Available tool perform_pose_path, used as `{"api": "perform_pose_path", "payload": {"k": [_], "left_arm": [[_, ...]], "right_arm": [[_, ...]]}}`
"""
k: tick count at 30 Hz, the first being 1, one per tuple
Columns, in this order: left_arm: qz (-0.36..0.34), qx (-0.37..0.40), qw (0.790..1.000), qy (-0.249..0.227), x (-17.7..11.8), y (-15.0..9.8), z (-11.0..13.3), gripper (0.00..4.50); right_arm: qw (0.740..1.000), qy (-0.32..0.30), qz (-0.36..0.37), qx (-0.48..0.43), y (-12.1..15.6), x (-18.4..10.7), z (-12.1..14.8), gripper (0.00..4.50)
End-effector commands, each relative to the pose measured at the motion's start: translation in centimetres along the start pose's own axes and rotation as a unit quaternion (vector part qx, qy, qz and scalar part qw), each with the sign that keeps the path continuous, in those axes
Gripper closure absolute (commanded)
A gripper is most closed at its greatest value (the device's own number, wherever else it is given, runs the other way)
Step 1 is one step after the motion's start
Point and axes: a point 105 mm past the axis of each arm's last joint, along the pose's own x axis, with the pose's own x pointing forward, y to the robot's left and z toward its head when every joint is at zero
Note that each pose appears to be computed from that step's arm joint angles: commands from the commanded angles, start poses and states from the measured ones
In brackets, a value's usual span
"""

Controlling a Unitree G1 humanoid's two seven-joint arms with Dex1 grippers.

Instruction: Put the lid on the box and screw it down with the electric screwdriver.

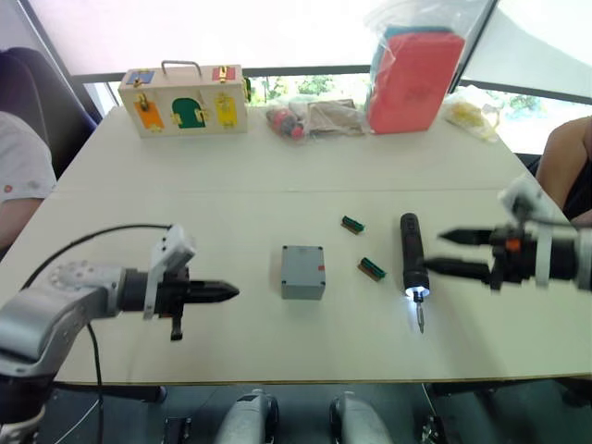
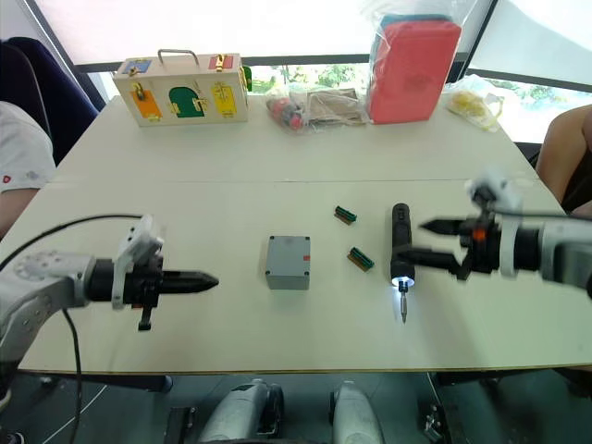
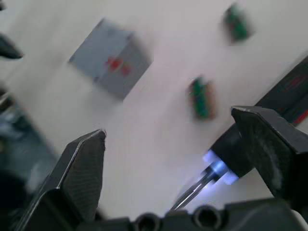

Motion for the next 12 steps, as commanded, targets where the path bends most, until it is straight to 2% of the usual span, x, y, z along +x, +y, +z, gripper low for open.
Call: {"api": "perform_pose_path", "payload": {"k": [1, 5, 12], "left_arm": [[-0.017, -0.001, 1.0, -0.004, -0.2, -1.8, -0.1, 4.5], [-0.024, -0.022, 0.999, 0.001, 0.5, -3.1, -1.4, 4.5], [-0.023, -0.051, 0.998, 0.002, 0.7, -4.5, -2.7, 4.5]], "right_arm": [[0.997, 0.015, 0.072, -0.013, 3.3, 0.4, -1.6, 0.05], [0.994, 0.045, 0.095, 0.005, 4.5, 0.8, -4.3, 0.05], [0.989, 0.066, 0.131, 0.015, 6.5, 0.9, -5.9, 0.05]]}}
